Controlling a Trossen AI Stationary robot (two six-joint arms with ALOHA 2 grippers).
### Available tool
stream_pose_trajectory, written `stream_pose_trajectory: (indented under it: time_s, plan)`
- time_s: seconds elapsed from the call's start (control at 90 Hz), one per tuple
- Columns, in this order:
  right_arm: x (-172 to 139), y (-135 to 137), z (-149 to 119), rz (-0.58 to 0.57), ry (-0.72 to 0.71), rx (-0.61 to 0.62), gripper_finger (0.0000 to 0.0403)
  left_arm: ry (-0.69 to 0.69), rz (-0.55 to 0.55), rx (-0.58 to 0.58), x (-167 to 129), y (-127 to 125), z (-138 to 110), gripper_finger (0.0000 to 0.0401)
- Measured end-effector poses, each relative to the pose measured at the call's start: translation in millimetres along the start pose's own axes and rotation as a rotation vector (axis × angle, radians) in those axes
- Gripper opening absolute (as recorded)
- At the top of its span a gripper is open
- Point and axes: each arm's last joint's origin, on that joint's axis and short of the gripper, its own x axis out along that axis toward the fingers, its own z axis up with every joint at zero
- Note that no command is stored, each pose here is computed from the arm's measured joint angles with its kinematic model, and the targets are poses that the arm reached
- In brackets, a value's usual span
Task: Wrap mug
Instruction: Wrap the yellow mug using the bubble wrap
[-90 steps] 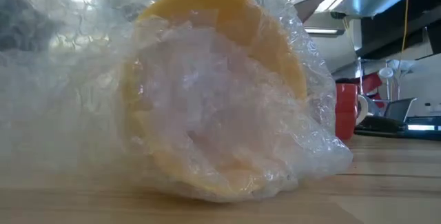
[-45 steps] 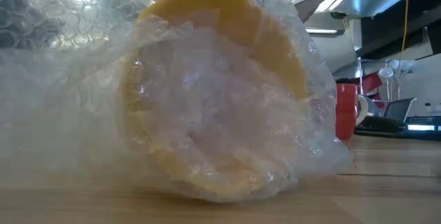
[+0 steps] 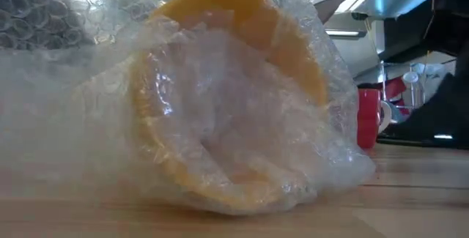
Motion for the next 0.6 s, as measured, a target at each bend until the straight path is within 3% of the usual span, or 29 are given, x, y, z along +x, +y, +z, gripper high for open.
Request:
stream_pose_trajectory:
  time_s: [0.078,0.2,0.344,0.6]
  plan:
    - [-6,-6,11,0.16,-0.033,-0.011,0.0005,-0.007,0.01,-0.012,3,3,3,0.0]
    - [-8,-12,16,0.224,-0.03,0.02,0.0005,-0.043,0.0,0.005,6,5,10,0.0]
    - [5,-7,9,0.105,0.072,0.014,0.0005,-0.021,-0.063,0.044,12,9,17,0.0]
    - [33,30,16,-0.05,0.197,-0.09,0.0005,0.044,-0.164,0.042,19,15,22,0.0]
